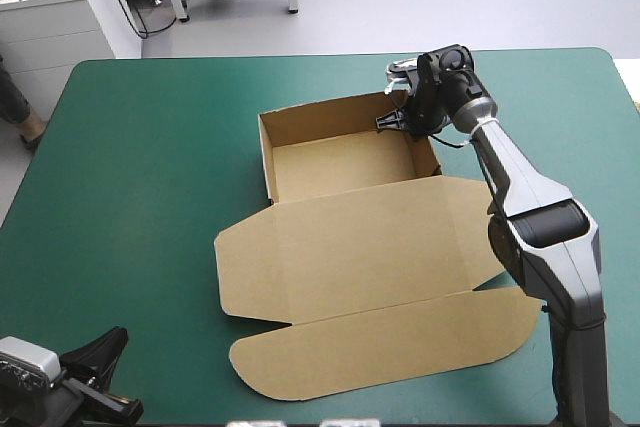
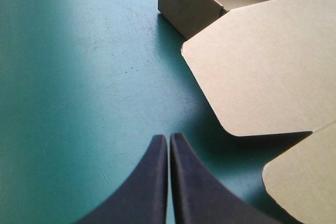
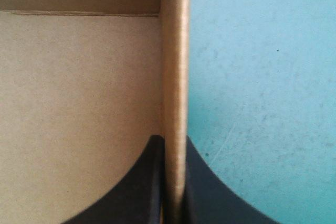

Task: Fold the box

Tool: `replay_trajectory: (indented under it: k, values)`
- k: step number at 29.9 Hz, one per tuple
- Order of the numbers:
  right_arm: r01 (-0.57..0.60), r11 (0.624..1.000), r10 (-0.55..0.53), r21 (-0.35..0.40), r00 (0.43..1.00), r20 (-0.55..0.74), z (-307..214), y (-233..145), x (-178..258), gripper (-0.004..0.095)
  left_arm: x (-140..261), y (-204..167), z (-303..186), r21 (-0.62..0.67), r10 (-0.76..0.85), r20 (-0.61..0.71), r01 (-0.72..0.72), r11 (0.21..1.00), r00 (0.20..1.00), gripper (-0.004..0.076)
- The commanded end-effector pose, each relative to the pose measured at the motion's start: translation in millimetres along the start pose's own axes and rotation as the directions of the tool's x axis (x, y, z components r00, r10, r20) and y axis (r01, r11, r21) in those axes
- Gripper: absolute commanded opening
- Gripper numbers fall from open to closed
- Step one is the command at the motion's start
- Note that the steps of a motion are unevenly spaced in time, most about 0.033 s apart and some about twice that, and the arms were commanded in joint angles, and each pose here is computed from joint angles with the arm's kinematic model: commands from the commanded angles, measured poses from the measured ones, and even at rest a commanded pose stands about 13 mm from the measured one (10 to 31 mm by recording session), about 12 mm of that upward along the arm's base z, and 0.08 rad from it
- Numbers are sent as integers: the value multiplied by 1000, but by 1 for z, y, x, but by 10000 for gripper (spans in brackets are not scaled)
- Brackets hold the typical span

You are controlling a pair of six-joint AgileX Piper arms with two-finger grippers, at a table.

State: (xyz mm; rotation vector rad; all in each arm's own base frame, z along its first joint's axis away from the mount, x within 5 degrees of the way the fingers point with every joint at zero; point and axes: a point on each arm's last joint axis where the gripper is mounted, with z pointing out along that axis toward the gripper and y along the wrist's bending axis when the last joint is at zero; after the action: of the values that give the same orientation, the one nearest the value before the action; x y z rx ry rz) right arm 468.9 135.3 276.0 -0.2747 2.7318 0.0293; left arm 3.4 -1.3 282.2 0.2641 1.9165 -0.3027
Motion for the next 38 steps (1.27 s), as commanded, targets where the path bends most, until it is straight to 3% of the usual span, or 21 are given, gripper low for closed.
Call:
replay_trajectory:
  k: [1,4,9,14,18,23,30,34,38]
  values:
    - [-4,995,-4,96,996,86,-38,-24,-6,-19,-9,-1,-6,20,-23,126,20,1000,992,-8]
    - [-58,983,41,174,994,97,-43,-64,-6,-19,-10,-2,-5,20,-25,124,22,1000,992,-8]
    - [-240,934,216,263,969,120,-56,-164,9,-19,-10,-2,-5,22,-26,124,24,999,992,-8]
    - [-425,845,400,325,905,143,-69,-260,44,-19,-10,-2,-5,22,-26,124,24,999,992,-8]
    - [-565,770,539,296,825,171,-81,-316,77,-19,-10,-2,-5,22,-26,124,24,999,992,-8]
    - [-651,712,622,264,759,193,-90,-349,101,-19,-10,-2,-5,22,-26,126,24,999,992,-8]
    - [-642,724,614,252,767,187,-87,-347,99,-5,-10,-2,-5,22,-26,126,24,999,992,-8]
    - [-578,771,553,266,816,169,-88,-345,98,168,-10,-1,-4,19,-23,124,21,1000,992,-8]
    - [-555,762,528,335,831,175,-98,-349,101,500,-10,-1,-4,17,-22,125,20,1000,992,-8]
